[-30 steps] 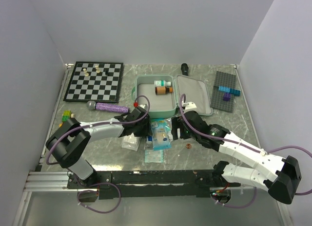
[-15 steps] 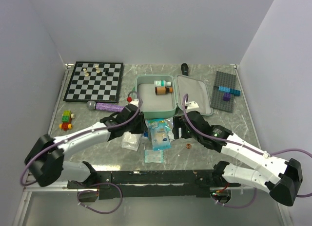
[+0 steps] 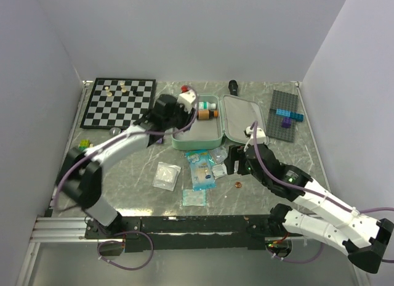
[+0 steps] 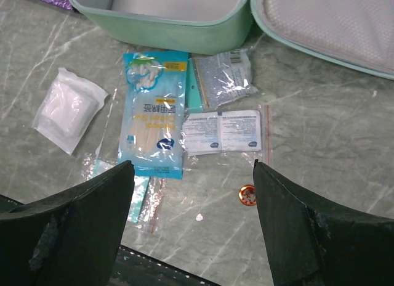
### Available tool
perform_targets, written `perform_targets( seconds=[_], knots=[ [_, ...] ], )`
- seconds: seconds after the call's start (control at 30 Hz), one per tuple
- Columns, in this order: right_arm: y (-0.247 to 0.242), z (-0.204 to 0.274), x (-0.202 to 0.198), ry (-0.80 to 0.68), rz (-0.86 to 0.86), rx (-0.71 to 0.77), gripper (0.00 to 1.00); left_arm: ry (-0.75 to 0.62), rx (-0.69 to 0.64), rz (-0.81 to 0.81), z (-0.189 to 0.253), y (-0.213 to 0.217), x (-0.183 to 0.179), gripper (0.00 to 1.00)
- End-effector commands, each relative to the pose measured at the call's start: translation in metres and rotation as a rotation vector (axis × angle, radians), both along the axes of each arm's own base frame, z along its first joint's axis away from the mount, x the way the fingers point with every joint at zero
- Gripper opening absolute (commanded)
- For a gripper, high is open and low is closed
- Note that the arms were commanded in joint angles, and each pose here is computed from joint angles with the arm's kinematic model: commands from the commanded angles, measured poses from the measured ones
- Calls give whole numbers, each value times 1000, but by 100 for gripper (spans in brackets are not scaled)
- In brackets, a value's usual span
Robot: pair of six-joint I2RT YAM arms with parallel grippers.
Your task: Organize the medicine kit
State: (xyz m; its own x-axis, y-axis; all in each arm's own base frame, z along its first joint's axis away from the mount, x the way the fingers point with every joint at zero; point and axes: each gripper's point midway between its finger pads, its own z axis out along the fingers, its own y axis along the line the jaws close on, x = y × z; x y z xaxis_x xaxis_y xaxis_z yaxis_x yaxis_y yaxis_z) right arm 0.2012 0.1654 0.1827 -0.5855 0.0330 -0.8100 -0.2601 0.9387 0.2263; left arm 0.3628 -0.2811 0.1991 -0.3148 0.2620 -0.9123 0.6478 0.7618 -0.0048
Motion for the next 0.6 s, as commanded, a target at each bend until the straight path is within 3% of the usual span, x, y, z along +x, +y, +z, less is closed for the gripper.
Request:
perform_targets(
  seconds=[0.0,0.37,0.57],
  knots=[
    [-18,9,-2,-29,-46,-22,84,-103,113,-229,-4,-27,47,40],
    [-30,4,-4,-40,-73,-40,86,-101,264,-348,-53,-54,90,44],
    [-32,7,0,-62,-67,-68,87,-169,167,-181,-15,-42,99,47]
  ],
)
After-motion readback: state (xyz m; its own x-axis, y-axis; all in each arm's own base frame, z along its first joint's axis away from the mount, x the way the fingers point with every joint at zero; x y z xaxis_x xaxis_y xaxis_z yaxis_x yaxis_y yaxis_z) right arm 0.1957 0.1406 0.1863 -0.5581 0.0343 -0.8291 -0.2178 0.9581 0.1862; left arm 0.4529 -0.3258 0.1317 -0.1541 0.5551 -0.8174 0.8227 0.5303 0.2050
